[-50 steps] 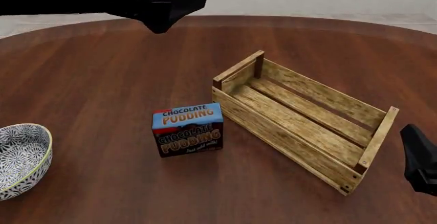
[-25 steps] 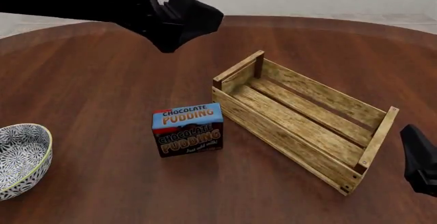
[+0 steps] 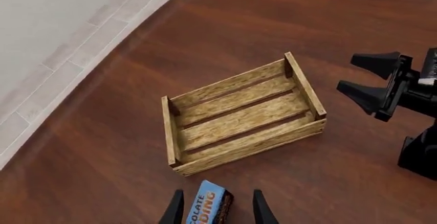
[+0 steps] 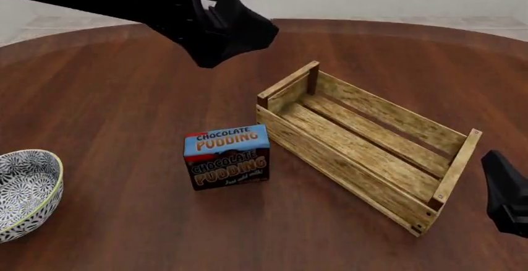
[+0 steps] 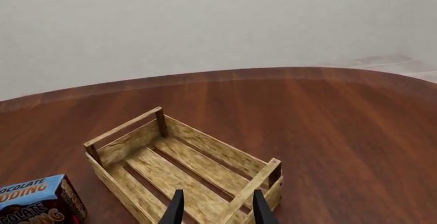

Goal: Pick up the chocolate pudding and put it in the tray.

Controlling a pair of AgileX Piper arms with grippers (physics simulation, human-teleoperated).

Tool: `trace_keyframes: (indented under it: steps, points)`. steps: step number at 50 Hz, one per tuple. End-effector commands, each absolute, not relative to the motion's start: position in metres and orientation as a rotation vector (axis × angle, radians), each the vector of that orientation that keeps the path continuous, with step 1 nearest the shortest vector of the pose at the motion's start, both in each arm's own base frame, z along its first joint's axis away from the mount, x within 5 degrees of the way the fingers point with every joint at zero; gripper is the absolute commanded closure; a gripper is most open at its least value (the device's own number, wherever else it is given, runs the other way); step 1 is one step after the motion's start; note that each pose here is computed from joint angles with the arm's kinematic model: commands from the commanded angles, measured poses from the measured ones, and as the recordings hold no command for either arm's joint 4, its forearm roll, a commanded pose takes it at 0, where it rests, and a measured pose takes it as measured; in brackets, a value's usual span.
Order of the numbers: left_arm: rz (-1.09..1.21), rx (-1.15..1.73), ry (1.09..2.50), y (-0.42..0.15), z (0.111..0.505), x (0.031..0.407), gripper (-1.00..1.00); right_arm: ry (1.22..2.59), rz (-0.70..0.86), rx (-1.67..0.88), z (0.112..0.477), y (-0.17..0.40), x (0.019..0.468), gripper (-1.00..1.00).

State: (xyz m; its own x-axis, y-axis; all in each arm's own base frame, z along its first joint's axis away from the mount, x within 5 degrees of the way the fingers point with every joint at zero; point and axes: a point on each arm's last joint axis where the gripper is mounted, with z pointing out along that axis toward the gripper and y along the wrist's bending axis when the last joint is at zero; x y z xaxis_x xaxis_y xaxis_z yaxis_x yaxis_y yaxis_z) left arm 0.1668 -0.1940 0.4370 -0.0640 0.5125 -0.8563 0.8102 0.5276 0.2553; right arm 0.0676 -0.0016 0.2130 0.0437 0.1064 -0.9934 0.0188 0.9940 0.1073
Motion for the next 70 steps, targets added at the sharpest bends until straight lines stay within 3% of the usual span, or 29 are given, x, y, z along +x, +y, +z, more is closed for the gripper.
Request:
trace_keyframes:
  steps: [1, 16, 38, 70]
  points:
    - [-0.346, 1.18, 1.743, -0.2, 0.431, 0.165, -1.0, 1.526, 0.071, 0.099, 0.213, -0.001, 0.068, -1.0]
    - [-0.356, 1.233, 1.774, -0.209, 0.419, 0.162, -1.0, 1.51, 0.075, 0.094, 0.214, -0.001, 0.065, -1.0]
    - [-0.257, 1.199, 1.831, -0.209, 0.397, 0.201, -1.0, 1.493, 0.089, 0.085, 0.214, 0.0, 0.061, -1.0]
    - [-0.192, 1.241, 1.859, -0.217, 0.379, 0.226, -1.0, 1.489, 0.088, 0.081, 0.215, 0.0, 0.06, -1.0]
